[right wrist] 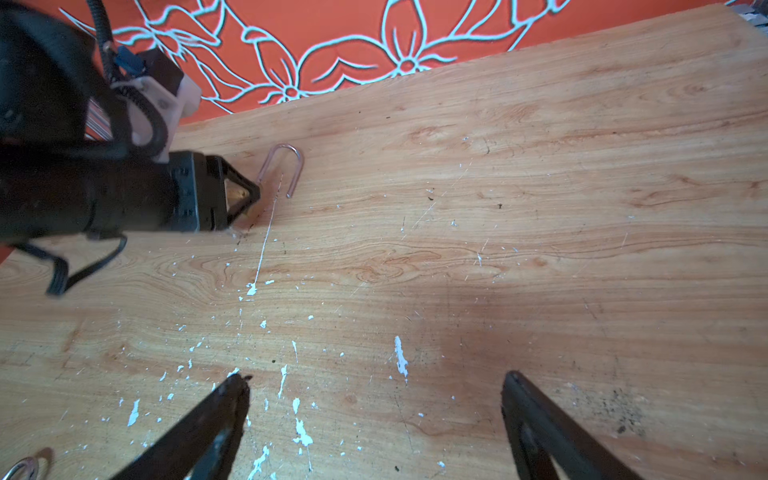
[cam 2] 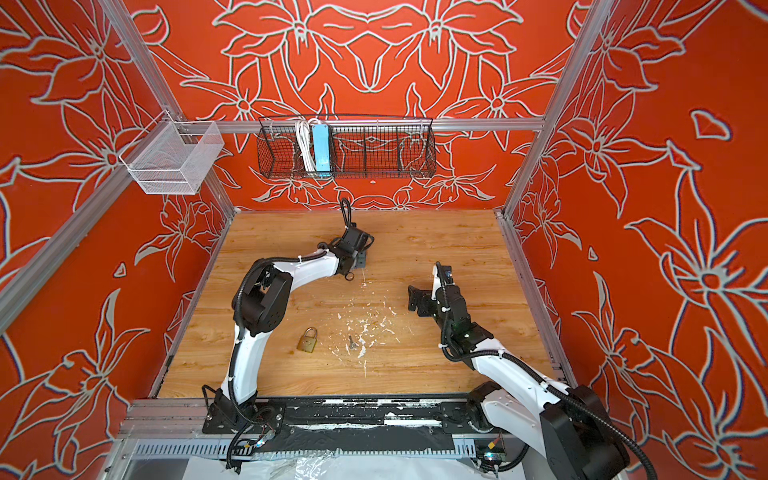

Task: Unlock with the key
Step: 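Lower the open padlock onto the table and open the left gripper while right draws back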

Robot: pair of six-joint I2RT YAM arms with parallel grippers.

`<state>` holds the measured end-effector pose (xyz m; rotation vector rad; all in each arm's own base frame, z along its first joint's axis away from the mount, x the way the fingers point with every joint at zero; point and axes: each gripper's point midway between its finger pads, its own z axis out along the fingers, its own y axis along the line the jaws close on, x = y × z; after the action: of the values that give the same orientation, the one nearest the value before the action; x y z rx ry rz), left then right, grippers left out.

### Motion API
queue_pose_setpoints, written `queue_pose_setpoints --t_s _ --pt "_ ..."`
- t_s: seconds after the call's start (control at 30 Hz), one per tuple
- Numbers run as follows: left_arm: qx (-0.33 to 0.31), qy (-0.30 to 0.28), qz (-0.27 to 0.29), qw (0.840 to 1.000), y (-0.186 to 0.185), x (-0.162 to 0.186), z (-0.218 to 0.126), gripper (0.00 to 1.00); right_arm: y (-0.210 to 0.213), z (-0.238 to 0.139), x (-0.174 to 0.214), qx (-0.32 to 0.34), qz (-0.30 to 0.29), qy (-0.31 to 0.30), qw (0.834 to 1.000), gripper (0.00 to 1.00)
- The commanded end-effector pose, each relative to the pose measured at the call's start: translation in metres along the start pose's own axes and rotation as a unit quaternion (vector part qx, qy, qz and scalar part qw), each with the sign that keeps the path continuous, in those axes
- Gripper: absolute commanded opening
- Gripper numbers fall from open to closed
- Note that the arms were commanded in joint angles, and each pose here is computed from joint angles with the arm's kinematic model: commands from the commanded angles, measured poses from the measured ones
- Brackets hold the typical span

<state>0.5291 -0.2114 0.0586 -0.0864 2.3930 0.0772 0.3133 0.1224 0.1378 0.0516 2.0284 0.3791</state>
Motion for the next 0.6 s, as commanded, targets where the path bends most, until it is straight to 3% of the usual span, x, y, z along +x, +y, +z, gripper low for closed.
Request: queue_pose_setpoints --t_s 0.0,0.13,0.33,0.57 --pt "-0.042 0.044 -0.02 0.998 0.019 0.005 0.001 0.0 0.001 0.003 -0.002 -0.004 0.005 -0.004 1.0 0.97" --pt "-0.031 0.044 -0.024 0.998 0.02 -0.001 0.007 0.0 0.0 0.004 -0.002 0.0 0.0 -0.002 1.0 0.97" --pt "-0.043 0.117 -0.044 0.991 0.032 0.011 0.026 0.03 -0.003 0.001 -0.004 0.003 -0.003 -0.01 1.0 0.97" --pt "-0.028 0.11 -0.053 0.992 0.031 0.009 0.019 0.58 0.0 0.001 -0.006 -0.007 -0.006 -0.012 1.0 0.97"
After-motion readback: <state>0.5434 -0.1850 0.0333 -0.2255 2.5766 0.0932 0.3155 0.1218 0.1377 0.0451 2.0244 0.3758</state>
